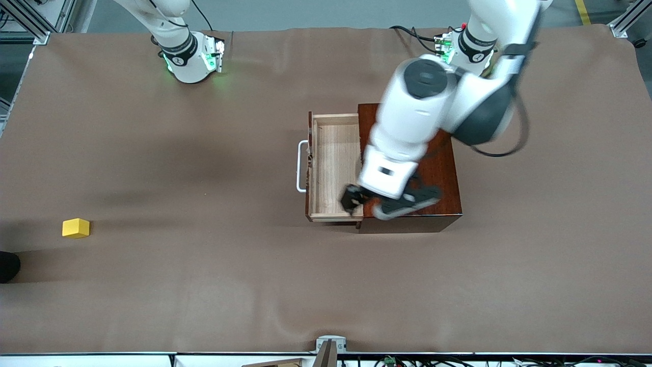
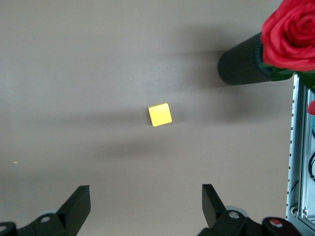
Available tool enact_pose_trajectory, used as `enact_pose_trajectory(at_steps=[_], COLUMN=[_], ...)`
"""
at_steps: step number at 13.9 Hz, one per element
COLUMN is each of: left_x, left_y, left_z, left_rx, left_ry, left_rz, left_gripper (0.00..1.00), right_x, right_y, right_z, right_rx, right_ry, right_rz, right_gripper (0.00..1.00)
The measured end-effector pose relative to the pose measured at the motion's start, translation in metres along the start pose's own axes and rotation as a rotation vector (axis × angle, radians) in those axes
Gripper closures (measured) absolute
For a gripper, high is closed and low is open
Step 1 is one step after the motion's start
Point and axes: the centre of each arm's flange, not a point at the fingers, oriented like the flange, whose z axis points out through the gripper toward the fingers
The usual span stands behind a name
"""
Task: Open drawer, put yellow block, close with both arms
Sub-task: 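Withdraw the left gripper while the right gripper reaches the yellow block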
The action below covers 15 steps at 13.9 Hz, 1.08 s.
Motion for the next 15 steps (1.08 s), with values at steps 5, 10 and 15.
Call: enact_pose_trajectory(at_steps=[5,10,15], left_x=[0.084,0.095,0.106], left_y=[-0.123,-0.198,-0.279], left_z=[-0.048,-0.086,-0.131], left_rx=[0.038,0.079,0.15], left_ry=[0.005,0.008,-0.084], left_rz=[-0.012,0.074,0.249], left_gripper=[0.0,0.0,0.0], right_x=[0.044,0.072,0.074], right_y=[0.008,0.0,0.007], right_z=[0.133,0.235,0.306], right_rx=[0.065,0.066,0.055], right_ry=[-0.049,-0.019,-0.012], right_rz=[-0.003,-0.127,-0.301], right_gripper=[0.0,0.0,0.0])
